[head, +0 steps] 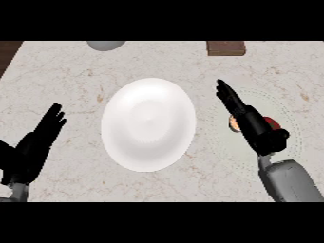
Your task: Pick the tomato from the placemat and place it in the plate
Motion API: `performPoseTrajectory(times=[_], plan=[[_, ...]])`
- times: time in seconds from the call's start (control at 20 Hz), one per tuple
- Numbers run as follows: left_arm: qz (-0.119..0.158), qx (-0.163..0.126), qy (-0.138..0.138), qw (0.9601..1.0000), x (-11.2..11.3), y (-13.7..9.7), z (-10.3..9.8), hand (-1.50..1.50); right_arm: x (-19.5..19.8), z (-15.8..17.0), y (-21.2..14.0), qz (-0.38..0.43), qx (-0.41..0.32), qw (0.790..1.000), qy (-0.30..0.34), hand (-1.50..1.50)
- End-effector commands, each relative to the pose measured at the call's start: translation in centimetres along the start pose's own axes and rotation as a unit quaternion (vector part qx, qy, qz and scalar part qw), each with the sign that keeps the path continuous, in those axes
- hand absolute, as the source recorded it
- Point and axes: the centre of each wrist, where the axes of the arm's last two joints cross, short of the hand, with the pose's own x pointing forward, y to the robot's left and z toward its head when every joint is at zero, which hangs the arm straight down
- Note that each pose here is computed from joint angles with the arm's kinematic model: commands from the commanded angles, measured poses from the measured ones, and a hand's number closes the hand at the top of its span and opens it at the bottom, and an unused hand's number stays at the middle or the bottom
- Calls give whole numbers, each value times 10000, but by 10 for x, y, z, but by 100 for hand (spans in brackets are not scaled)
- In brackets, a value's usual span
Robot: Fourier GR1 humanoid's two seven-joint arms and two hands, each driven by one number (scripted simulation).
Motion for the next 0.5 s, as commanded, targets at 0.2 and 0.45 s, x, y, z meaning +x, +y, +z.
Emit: performPoseTrajectory(times=[0.2,0.45], plan=[[-651,-42,-1721,9829,89,-3,-28,0,27,-54,28,66,982,9930,-655,150],[-626,-204,-1804,9814,99,-6,-32,0,-6,-30,-2,3522,18,9339,620,150]])
